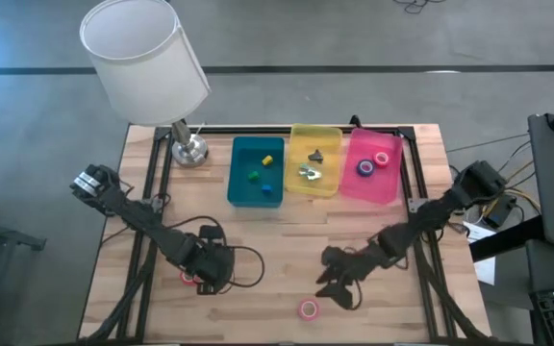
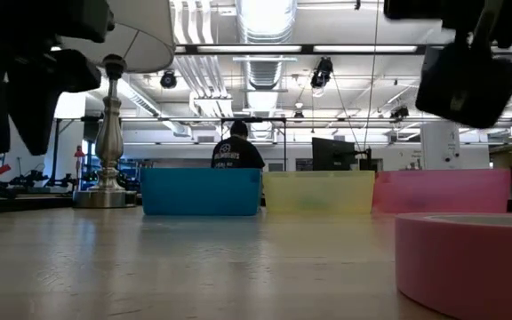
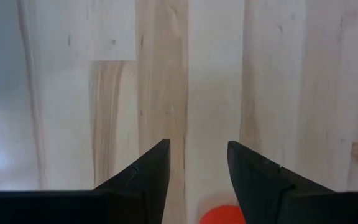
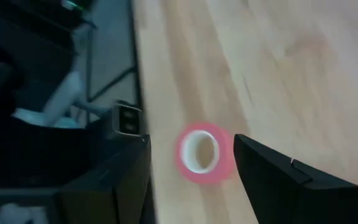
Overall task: Pick and place Stapler, Stapler remover, tape
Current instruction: Put the pink tape on the pink bin
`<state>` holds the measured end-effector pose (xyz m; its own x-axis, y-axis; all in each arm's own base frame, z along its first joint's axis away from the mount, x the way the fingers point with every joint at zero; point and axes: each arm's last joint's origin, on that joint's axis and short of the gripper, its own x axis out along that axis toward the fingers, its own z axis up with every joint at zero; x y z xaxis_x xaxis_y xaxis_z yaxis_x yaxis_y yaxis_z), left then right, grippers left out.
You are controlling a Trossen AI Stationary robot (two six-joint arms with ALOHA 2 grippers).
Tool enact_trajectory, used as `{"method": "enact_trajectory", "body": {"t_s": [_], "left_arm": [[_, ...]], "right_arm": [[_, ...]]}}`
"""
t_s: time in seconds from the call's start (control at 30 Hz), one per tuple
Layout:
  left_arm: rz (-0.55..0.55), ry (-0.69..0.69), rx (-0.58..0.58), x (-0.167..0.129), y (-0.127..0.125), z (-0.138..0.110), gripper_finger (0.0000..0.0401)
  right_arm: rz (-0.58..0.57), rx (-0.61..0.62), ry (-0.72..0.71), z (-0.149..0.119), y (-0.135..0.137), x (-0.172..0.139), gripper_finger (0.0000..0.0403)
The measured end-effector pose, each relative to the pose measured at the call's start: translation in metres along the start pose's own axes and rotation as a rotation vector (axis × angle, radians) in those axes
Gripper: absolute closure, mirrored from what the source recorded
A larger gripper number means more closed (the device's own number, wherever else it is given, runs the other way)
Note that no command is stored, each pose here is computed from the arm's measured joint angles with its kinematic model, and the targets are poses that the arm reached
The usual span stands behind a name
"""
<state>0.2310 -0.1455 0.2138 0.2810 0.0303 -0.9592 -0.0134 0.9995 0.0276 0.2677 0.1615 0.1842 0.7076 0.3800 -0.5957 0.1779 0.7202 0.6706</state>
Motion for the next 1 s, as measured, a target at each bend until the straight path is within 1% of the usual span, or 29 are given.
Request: {"method": "enact_trajectory", "body": {"t_s": [0.03, 0.13, 0.23, 0.3, 0.37, 0.47, 0.53, 0.6, 0.63, 0.73, 0.83, 1.0], "left_arm": [[0.002, -0.004, -0.006, 0.0, 0.0, 0.0, 0.0238], [0.002, -0.006, -0.013, 0.0, 0.0, 0.0, 0.0238], [0.001, -0.005, -0.013, 0.0, 0.0, 0.0, 0.0238], [0.001, -0.005, -0.013, 0.0, 0.0, 0.0, 0.0238], [0.002, -0.005, -0.012, 0.0, 0.0, 0.0, 0.0238], [0.002, -0.006, -0.012, 0.0, 0.0, 0.0, 0.0238], [0.001, -0.007, -0.012, 0.0, 0.0, 0.0, 0.0238], [0.001, -0.008, -0.011, 0.0, 0.0, 0.001, 0.0238], [0.001, -0.008, -0.01, 0.0, 0.0, 0.001, 0.0238], [0.0, -0.009, -0.01, 0.0, 0.0, 0.001, 0.0238], [0.0, -0.009, 0.002, 0.0, 0.0, 0.001, 0.0238], [0.0, -0.009, 0.04, 0.0, 0.0, 0.001, 0.0238]], "right_arm": [[-0.019, 0.011, 0.029, -0.001, -0.001, 0.007, 0.0179], [-0.02, 0.032, 0.134, -0.004, 0.0, 0.029, 0.0179], [0.016, 0.018, 0.244, -0.002, 0.012, 0.05, 0.0179], [-0.01, 0.001, 0.319, 0.0, 0.02, 0.06, 0.0179], [-0.105, -0.01, 0.384, 0.003, 0.025, 0.068, 0.0179], [-0.304, -0.03, 0.464, 0.008, 0.031, 0.072, 0.0179], [-0.429, -0.045, 0.477, 0.014, 0.036, 0.072, 0.0179], [-0.494, -0.058, 0.469, 0.019, 0.043, 0.076, 0.0179], [-0.504, -0.061, 0.473, 0.021, 0.046, 0.079, 0.0179], [-0.487, -0.082, 0.477, 0.023, 0.051, 0.092, 0.0179], [-0.487, -0.074, 0.497, 0.022, 0.05, 0.101, 0.0179], [-0.518, -0.051, 0.496, 0.019, 0.046, 0.105, 0.0179]]}}
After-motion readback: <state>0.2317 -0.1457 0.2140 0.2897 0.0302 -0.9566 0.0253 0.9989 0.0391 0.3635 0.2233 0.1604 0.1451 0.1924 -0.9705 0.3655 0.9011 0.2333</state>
